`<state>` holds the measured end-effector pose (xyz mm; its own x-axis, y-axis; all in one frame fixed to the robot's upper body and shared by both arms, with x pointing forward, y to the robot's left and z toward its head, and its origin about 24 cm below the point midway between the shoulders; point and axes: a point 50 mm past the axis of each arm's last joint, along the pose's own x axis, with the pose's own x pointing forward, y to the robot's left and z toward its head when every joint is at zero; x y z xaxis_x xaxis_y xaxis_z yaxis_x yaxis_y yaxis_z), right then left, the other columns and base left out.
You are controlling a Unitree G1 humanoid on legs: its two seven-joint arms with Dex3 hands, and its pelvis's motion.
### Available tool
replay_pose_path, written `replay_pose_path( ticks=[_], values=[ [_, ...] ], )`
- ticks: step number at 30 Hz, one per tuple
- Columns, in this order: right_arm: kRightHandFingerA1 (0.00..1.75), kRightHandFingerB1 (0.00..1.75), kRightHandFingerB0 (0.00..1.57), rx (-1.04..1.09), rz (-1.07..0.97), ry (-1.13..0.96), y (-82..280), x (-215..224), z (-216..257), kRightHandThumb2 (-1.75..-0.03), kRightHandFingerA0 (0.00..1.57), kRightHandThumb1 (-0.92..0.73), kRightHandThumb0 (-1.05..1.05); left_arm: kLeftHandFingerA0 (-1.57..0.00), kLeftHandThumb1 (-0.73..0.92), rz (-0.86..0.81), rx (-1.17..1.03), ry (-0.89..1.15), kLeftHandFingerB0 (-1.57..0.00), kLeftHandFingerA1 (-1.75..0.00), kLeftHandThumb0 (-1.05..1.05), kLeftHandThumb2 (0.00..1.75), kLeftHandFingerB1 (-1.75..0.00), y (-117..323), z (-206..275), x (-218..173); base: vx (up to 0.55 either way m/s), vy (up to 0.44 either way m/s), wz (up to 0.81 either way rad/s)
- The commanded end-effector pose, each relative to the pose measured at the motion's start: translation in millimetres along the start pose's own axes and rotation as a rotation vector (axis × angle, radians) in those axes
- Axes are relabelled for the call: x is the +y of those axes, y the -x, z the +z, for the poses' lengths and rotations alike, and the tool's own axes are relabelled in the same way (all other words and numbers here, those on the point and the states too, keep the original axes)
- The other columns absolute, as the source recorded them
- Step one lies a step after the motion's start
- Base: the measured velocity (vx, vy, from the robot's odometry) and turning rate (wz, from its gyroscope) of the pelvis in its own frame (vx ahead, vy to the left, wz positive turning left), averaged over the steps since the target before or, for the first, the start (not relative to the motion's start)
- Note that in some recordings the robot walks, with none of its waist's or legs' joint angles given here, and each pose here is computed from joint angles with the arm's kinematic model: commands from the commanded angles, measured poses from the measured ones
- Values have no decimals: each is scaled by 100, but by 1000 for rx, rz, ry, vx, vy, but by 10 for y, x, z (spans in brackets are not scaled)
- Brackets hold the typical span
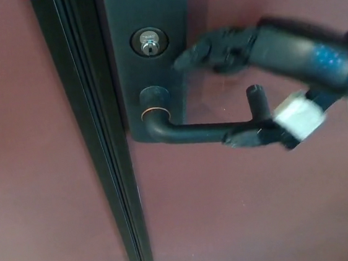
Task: The robot walks towards the door handle and put its right hand on it and twist the handle
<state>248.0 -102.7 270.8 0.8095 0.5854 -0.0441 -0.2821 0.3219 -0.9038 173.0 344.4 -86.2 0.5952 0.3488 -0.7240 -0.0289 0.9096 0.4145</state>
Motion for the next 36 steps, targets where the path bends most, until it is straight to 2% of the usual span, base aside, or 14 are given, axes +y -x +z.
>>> replay_pose_path(
  ticks=[1,4,5,6,13,14,16,24,25,28,29,30,35,36],
  values=[
    [26,26,6,11,17,-61,218,-211,45,-57,1,-55,-83,-70,56,-16,23,12,-52,-46,-29,57,-41,11,-58,-11,0,0,0],
    [25,26,7,4,-17,-47,318,-291,75,-57,1,-55,-83,-70,56,-17,28,20,-52,-46,-29,57,-41,10,-60,-8,0,0,0],
    [14,19,10,1,-24,-45,337,-306,81,-88,0,-44,-76,-70,56,-17,28,20,-52,-46,-29,57,-41,10,-60,-8,0,0,0],
    [25,26,7,-5,-40,-42,382,-342,95,-57,2,-55,-83,-69,56,-16,30,22,-52,-46,-29,56,-41,11,-64,-6,0,0,0],
    [26,26,6,-11,-108,-28,624,-494,115,-57,3,-55,-83,-70,56,-14,31,15,-52,-46,-30,57,-41,7,-55,-10,0,0,0],
    [26,25,7,3,-132,-26,738,-522,78,-57,4,-54,-82,-65,47,-11,34,20,-47,-57,-38,73,-50,5,-52,-10,0,0,0],
    [25,23,7,19,-150,-25,852,-528,29,-84,4,-43,-76,-71,56,-13,31,22,-53,-47,-30,56,-41,4,-48,-15,0,0,0],
    [37,32,3,113,-200,-32,1384,-431,-207,-85,3,-49,-78,-72,56,-27,25,48,-53,-48,-30,57,-41,3,-45,-40,0,0,0],
    [30,26,13,151,-207,-32,1519,-401,-261,-57,14,-52,-77,-72,56,-28,24,53,-53,-48,-30,57,-41,4,-48,-41,0,0,0],
    [30,26,13,161,-208,-32,1582,-380,-283,-57,14,-52,-77,-72,56,-28,25,55,-53,-48,-30,57,-41,4,-50,-40,0,0,0],
    [49,46,0,217,-225,-92,1783,-292,-389,-84,2,-19,-36,-71,55,-30,23,47,-53,-47,-30,56,-41,10,-68,-42,0,0,0],
    [49,46,0,257,-229,-129,1900,-223,-445,-84,2,-19,-35,-65,46,-29,23,42,-47,-57,-39,73,-50,13,-75,-39,0,0,0],
    [48,46,0,407,-157,-252,2135,96,-605,-84,2,-19,-36,-70,55,-29,40,22,-53,-46,-30,56,-41,19,-115,-52,0,0,0],
    [33,28,19,464,-130,-286,2193,193,-644,-57,21,-51,-75,-70,55,-31,44,19,-53,-46,-30,56,-41,22,-129,-59,0,0,0]
  ],
)
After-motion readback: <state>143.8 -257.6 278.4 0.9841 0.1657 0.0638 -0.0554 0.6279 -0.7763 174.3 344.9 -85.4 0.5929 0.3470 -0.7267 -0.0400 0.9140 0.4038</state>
